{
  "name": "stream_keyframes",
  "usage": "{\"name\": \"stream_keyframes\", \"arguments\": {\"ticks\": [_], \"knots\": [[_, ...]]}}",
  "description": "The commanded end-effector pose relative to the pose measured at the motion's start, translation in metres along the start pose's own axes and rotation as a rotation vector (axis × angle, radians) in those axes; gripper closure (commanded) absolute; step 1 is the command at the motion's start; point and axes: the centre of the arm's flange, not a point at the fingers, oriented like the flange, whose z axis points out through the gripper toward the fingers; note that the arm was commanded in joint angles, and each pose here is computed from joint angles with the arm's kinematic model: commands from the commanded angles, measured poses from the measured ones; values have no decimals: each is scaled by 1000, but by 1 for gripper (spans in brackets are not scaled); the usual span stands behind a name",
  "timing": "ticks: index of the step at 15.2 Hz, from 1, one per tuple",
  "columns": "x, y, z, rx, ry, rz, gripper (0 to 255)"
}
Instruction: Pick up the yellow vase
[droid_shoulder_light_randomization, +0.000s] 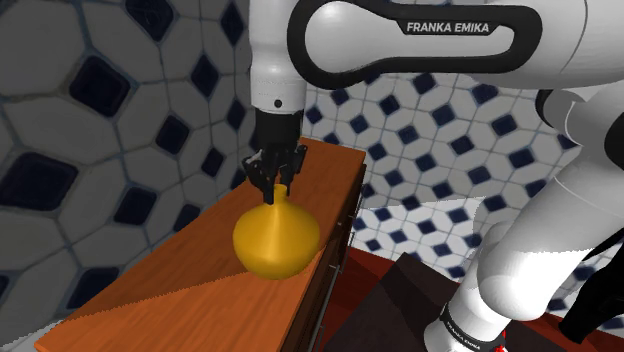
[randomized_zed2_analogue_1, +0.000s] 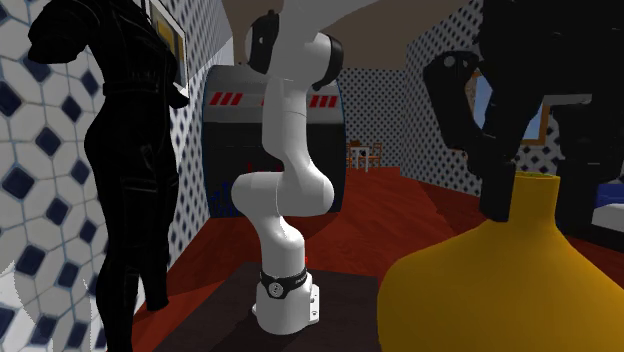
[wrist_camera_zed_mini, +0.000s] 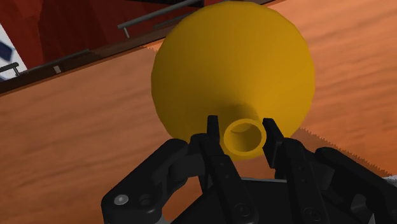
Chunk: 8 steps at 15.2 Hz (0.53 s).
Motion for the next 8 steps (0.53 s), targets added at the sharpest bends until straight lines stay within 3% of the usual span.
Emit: {"name": "stream_keyframes", "arguments": {"ticks": [1,8], "knots": [[0,1,-11,0,1,0,255],[-1,1,-38,0,1,0,255]]}}
